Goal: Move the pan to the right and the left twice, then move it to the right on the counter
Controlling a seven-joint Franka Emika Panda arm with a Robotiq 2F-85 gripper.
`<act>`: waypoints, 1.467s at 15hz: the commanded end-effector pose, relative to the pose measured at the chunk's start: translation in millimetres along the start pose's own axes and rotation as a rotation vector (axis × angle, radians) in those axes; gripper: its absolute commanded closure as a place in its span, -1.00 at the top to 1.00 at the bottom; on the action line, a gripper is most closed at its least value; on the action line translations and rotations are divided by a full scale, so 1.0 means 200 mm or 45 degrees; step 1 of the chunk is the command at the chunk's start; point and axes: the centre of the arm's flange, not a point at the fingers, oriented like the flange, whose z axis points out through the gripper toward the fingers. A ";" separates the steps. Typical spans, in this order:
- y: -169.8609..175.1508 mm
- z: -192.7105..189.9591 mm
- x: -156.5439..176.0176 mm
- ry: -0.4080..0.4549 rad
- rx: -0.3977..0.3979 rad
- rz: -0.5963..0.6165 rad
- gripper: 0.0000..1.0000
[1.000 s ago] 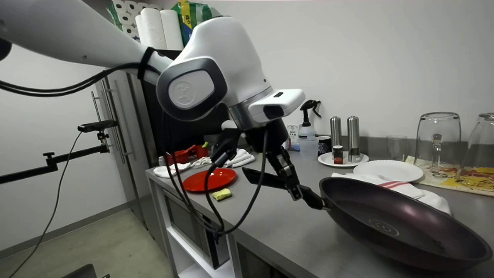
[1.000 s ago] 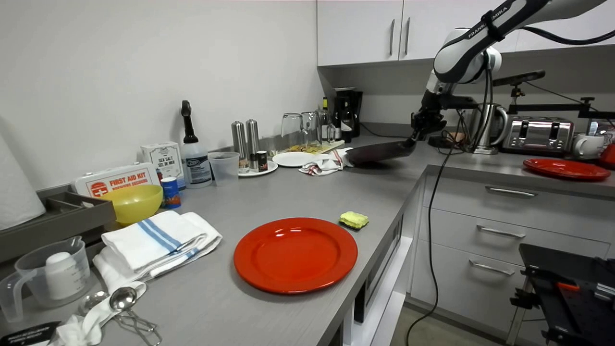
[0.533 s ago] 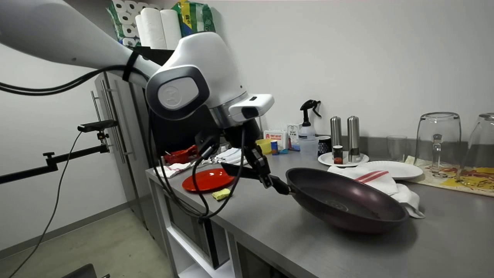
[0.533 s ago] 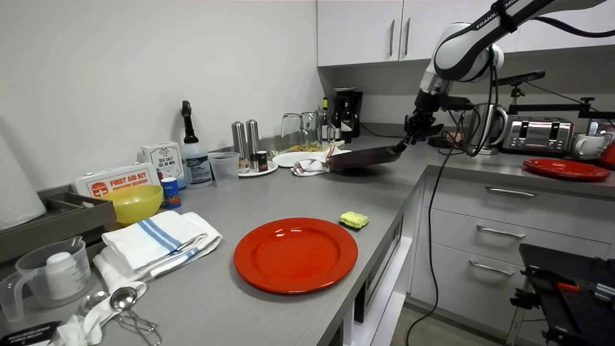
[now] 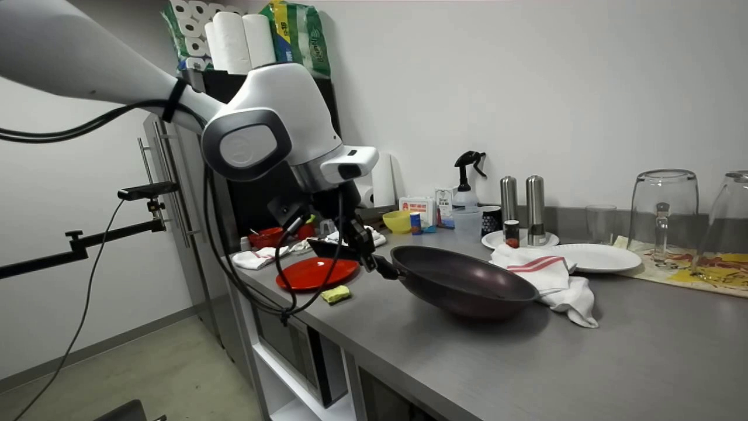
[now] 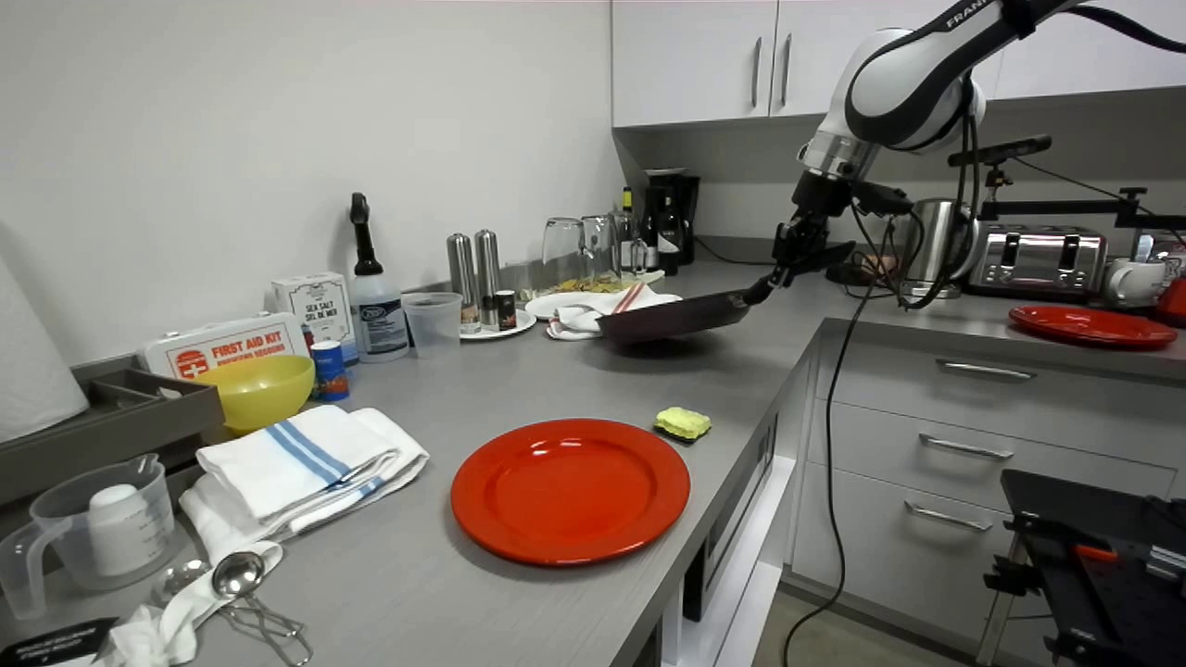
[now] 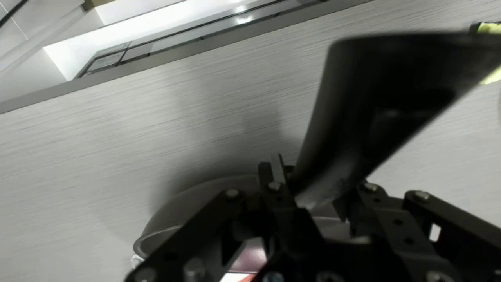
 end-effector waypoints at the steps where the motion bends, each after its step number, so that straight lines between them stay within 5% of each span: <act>1: -0.09 -0.10 -0.06 0.047 0.096 -0.094 -0.78; 11: -0.28 -0.18 -0.09 0.094 0.235 -0.254 -0.78; 22: -0.30 -0.07 -0.12 0.019 0.221 -0.310 -0.78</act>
